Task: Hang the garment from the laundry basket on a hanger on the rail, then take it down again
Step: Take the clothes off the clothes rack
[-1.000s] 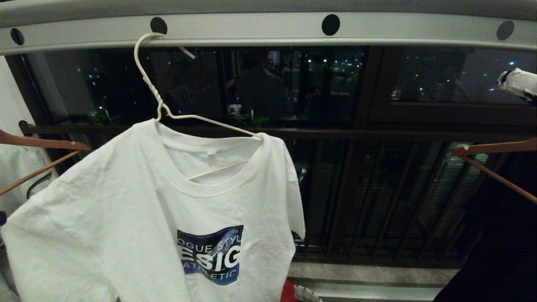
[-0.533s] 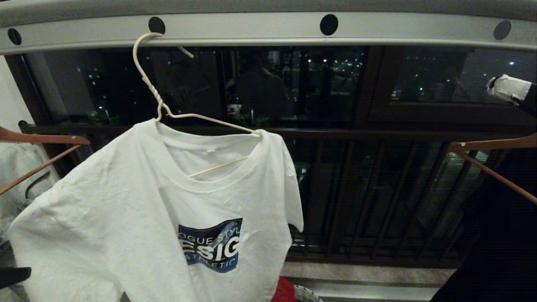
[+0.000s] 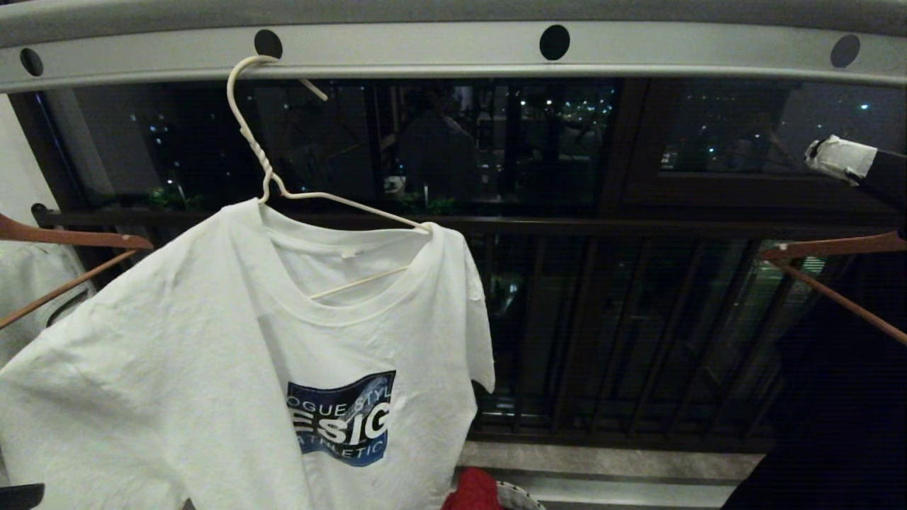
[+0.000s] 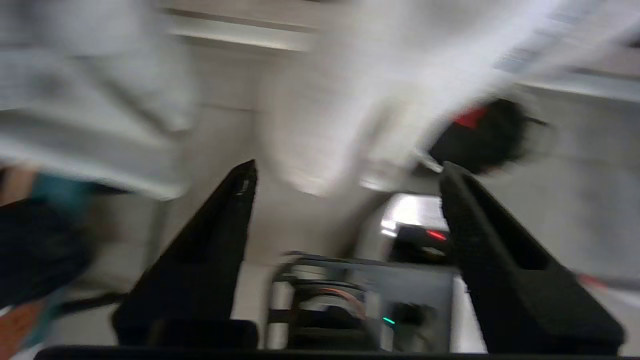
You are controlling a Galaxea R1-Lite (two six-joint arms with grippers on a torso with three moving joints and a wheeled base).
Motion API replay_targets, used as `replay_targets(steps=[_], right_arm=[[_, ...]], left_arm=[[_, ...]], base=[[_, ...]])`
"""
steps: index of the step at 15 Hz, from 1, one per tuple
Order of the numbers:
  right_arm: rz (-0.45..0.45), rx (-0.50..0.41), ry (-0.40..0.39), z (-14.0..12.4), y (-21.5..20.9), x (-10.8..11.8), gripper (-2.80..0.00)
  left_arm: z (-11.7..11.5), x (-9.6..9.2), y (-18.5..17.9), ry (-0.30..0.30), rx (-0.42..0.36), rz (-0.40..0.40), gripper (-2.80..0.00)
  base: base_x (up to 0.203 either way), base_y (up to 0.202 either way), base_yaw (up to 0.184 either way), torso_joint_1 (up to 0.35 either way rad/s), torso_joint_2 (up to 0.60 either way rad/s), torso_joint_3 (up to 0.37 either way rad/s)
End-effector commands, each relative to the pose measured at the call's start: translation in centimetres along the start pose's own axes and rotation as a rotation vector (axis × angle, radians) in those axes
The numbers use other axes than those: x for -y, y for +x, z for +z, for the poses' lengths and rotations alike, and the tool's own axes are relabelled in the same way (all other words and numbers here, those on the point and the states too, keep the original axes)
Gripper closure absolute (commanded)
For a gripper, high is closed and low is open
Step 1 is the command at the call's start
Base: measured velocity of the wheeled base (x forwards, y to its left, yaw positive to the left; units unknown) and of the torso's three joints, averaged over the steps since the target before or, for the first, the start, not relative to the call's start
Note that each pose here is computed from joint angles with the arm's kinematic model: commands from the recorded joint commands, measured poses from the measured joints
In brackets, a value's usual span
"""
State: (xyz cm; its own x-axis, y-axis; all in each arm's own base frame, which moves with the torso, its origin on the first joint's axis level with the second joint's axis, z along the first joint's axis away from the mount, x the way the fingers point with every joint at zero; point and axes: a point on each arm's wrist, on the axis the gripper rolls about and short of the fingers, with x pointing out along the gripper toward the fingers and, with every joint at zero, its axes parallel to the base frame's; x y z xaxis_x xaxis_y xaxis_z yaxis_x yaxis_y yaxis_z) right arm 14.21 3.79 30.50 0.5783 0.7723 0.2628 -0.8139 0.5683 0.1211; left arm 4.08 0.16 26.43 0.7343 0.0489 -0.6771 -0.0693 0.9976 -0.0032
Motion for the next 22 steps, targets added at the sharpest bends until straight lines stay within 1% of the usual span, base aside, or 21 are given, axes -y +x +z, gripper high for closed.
replay_targets(steps=[1,2,3,5,6,7,9,11,12,14,16,17,19,22], right_arm=[[0.004,-0.001,0.001,0.0,0.0,0.0,0.0],[0.004,-0.002,0.002,-0.1,0.0,0.1,0.0],[0.004,-0.001,0.001,-0.1,0.0,0.0,0.0],[0.004,-0.002,0.001,-0.1,0.0,0.0,0.0],[0.004,-0.003,0.002,-0.1,0.0,0.1,0.0],[0.004,-0.003,0.002,-0.1,0.0,0.1,0.0],[0.002,-0.003,0.002,-0.1,0.0,0.1,0.0],[0.003,-0.001,0.0,-0.1,0.0,0.0,0.0],[0.002,-0.002,0.001,-0.1,0.0,0.1,0.0],[0.003,-0.001,0.0,-0.1,0.0,0.1,0.0],[0.003,0.0,0.0,0.0,0.0,0.0,0.0],[0.003,0.001,-0.001,0.0,0.0,0.0,0.0],[0.003,0.001,-0.001,0.0,0.0,0.0,0.0],[0.002,0.002,-0.003,0.0,0.0,0.0,0.0]], left_arm=[[0.0,-0.2,0.1,0.009,0.003,0.072,-2.8],[0.0,-0.2,0.2,0.022,-0.001,0.072,-2.8],[0.0,-0.1,0.7,0.077,-0.015,0.073,-2.8],[0.6,0.0,2.7,0.116,0.019,0.049,-2.8],[1.1,0.2,3.8,0.138,0.063,0.017,-2.8],[1.3,0.4,4.8,0.157,0.08,-0.043,-2.8],[1.6,0.8,5.6,0.172,0.091,-0.184,-2.8],[1.9,0.9,6.8,0.172,0.068,-0.211,-2.8],[2.2,1.0,7.3,0.173,0.096,-0.215,0.0],[2.0,1.0,7.3,0.176,0.126,-0.214,0.0],[1.3,0.9,6.2,0.177,0.143,-0.212,0.0],[0.6,0.8,5.8,0.177,0.113,-0.215,0.0],[0.0,0.8,6.2,0.174,0.078,-0.218,0.0],[-0.9,0.7,5.7,0.174,0.095,-0.215,0.0]], base=[[0.0,0.0,0.0,0.0,0.0,0.0],[0.0,0.0,0.0,0.0,0.0,0.0],[0.0,0.0,0.0,0.0,0.0,0.0],[0.0,0.0,0.0,0.0,0.0,0.0],[0.0,0.0,0.0,0.0,0.0,0.0],[0.0,0.0,0.0,0.0,0.0,0.0],[0.0,0.0,0.0,0.0,0.0,0.0],[0.0,0.0,0.0,0.0,0.0,0.0],[0.0,0.0,0.0,0.0,0.0,0.0],[0.0,0.0,0.0,0.0,0.0,0.0],[0.0,0.0,0.0,0.0,0.0,0.0],[0.0,0.0,0.0,0.0,0.0,0.0],[0.0,0.0,0.0,0.0,0.0,0.0],[0.0,0.0,0.0,0.0,0.0,0.0]])
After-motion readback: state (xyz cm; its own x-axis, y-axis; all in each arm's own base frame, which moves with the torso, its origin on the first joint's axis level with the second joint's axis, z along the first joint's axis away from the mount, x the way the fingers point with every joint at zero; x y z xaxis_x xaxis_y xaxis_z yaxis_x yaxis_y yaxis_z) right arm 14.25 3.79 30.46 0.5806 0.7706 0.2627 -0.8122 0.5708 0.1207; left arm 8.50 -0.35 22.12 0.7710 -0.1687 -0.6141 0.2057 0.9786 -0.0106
